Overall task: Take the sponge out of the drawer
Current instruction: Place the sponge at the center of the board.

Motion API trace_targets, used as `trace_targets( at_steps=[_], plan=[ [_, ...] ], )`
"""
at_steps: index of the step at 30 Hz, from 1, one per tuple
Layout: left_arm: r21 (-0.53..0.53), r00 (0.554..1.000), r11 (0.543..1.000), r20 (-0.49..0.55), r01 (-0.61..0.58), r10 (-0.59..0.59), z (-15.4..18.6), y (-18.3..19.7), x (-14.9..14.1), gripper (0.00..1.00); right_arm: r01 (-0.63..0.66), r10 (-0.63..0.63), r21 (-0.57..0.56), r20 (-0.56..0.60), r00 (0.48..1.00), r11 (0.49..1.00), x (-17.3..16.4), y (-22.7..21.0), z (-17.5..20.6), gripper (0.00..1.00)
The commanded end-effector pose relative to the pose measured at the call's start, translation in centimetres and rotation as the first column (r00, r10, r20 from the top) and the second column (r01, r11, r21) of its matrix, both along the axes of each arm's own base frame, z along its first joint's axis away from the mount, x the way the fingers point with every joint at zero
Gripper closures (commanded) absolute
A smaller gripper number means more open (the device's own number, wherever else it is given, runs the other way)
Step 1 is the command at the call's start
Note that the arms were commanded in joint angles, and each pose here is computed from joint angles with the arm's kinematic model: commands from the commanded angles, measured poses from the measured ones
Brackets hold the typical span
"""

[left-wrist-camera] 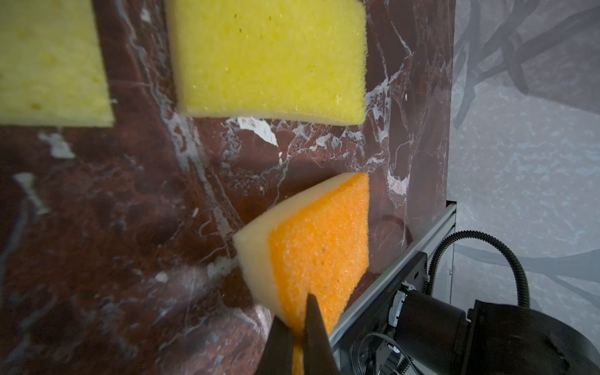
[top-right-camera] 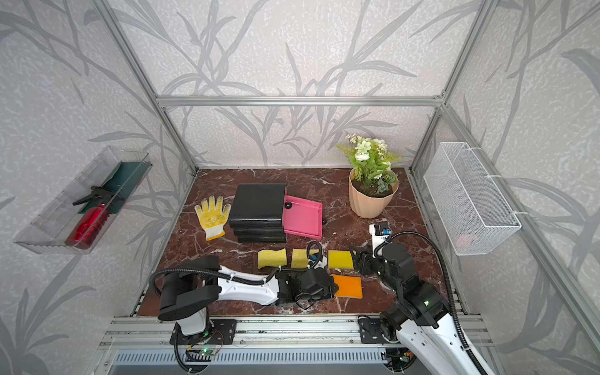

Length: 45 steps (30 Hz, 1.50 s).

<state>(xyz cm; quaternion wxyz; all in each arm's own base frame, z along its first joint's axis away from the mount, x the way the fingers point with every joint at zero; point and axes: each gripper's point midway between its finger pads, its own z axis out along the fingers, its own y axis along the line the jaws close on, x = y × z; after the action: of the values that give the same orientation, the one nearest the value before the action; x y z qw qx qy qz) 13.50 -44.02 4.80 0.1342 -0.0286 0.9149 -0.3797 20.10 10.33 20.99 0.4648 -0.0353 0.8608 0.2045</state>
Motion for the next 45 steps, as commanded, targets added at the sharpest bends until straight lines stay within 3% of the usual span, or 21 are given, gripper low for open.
trace_targets(
  at_steps=[1,9,16,18,20,25,28,32,38,40,41,45],
  plan=[
    [-0.008,0.997,0.999,-0.054,-0.048,0.047,-0.3,-0.5,0.3,1.0,-0.017,0.017,-0.016,-0.013,1.0,1.0,-0.3,0.0,-0.6,0.31],
    [0.034,0.994,0.995,-0.052,-0.09,0.091,-0.5,1.1,0.6,1.0,-0.02,0.02,0.0,-0.004,1.0,1.0,-0.2,0.0,-0.5,0.31],
    [0.055,0.995,0.996,-0.056,-0.076,0.079,-0.5,1.4,1.0,0.7,-0.009,0.009,0.003,-0.007,1.0,1.0,0.1,-0.1,-0.6,0.31],
    [0.057,0.996,0.996,-0.048,-0.075,0.078,-0.3,1.6,1.1,0.56,-0.007,0.007,0.002,-0.007,1.0,1.0,0.1,-0.2,-0.6,0.31],
    [0.059,0.996,0.995,-0.041,-0.076,0.078,0.0,1.7,1.2,0.48,-0.004,0.004,0.002,-0.007,1.0,1.0,0.2,-0.2,-0.6,0.32],
    [0.061,0.997,0.995,-0.005,-0.076,0.076,0.9,2.2,1.5,0.42,0.001,-0.001,0.0,-0.011,1.0,1.0,0.2,-0.3,-0.7,0.32],
    [0.055,0.996,0.996,0.058,-0.067,0.064,2.8,2.4,1.9,0.39,0.005,-0.005,0.001,-0.011,1.0,1.0,0.3,-0.4,-0.7,0.31],
    [0.043,0.975,0.999,0.222,-0.003,-0.007,7.9,2.8,2.6,0.32,0.015,-0.015,0.006,0.002,1.0,1.0,0.8,-0.4,-0.5,0.27],
    [0.142,0.88,0.983,0.445,0.114,-0.166,16.1,4.5,3.6,0.17,0.013,-0.012,0.049,-0.007,1.0,0.999,2.7,0.8,-0.4,0.24],
    [0.172,0.859,0.977,0.473,0.125,-0.193,17.9,6.0,5.0,0.1,0.016,-0.015,0.067,-0.007,1.0,0.998,3.7,1.3,-0.6,0.05],
    [0.185,0.866,0.977,0.465,0.11,-0.186,18.3,7.1,6.1,0.1,0.018,-0.017,0.071,-0.012,1.0,0.997,4.3,1.6,-1.0,0.01],
    [0.141,0.896,0.989,0.432,0.051,-0.108,19.9,12.0,10.1,0.1,0.033,-0.03,0.069,-0.034,0.999,0.997,6.8,2.6,-1.8,0.01]
  ],
)
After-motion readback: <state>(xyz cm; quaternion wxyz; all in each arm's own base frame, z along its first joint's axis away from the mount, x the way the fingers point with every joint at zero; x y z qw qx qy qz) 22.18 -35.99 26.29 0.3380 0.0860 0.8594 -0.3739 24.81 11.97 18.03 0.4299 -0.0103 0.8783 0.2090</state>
